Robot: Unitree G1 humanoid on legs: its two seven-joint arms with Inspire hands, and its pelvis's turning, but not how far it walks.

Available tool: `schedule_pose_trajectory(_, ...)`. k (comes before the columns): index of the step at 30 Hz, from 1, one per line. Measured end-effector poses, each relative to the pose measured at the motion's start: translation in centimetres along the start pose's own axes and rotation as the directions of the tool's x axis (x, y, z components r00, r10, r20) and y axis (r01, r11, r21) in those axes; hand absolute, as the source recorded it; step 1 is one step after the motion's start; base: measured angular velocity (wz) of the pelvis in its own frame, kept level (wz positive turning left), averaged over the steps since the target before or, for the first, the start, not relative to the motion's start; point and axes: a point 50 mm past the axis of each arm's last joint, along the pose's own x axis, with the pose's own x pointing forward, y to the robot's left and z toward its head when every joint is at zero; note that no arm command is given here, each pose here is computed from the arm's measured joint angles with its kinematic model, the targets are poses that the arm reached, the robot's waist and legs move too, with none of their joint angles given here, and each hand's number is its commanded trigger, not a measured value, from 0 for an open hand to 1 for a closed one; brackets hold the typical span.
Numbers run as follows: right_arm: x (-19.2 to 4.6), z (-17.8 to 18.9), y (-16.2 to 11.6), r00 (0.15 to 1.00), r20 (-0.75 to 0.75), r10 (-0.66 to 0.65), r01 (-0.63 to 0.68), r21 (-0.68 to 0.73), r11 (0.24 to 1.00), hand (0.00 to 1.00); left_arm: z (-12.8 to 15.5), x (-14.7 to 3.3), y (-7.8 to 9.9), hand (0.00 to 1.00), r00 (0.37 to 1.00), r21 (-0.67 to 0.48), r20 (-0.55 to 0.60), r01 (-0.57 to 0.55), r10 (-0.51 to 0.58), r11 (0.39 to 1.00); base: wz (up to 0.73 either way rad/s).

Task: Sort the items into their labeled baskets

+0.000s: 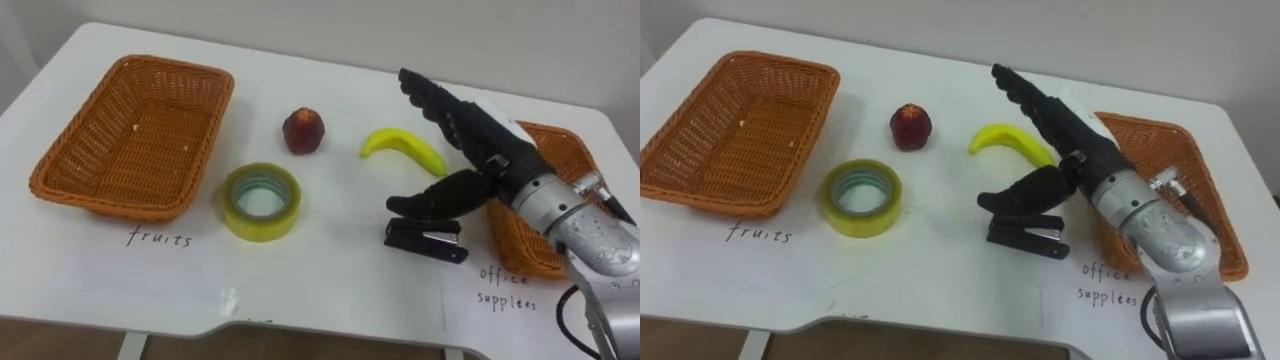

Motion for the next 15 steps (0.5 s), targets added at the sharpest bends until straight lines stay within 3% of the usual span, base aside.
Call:
schedule_pose_trajectory(8,0.0,-0.3,0.4,0.996,-0.041,0.077,-0.077,-0.022,0.997,0.00,-0.2,0.0,0.3,0.00,1.000,0.005,-0.017,-0.013,0.013,1.000,0.00)
schedule_pose_trajectory(15,-0.2,-1.7,0.5,0.979,-0.166,0.122,-0.136,-0.079,0.987,0.00,-0.1,0.1,0.5,0.00,0.999,0.016,-0.021,-0.030,0.031,0.999,0.00)
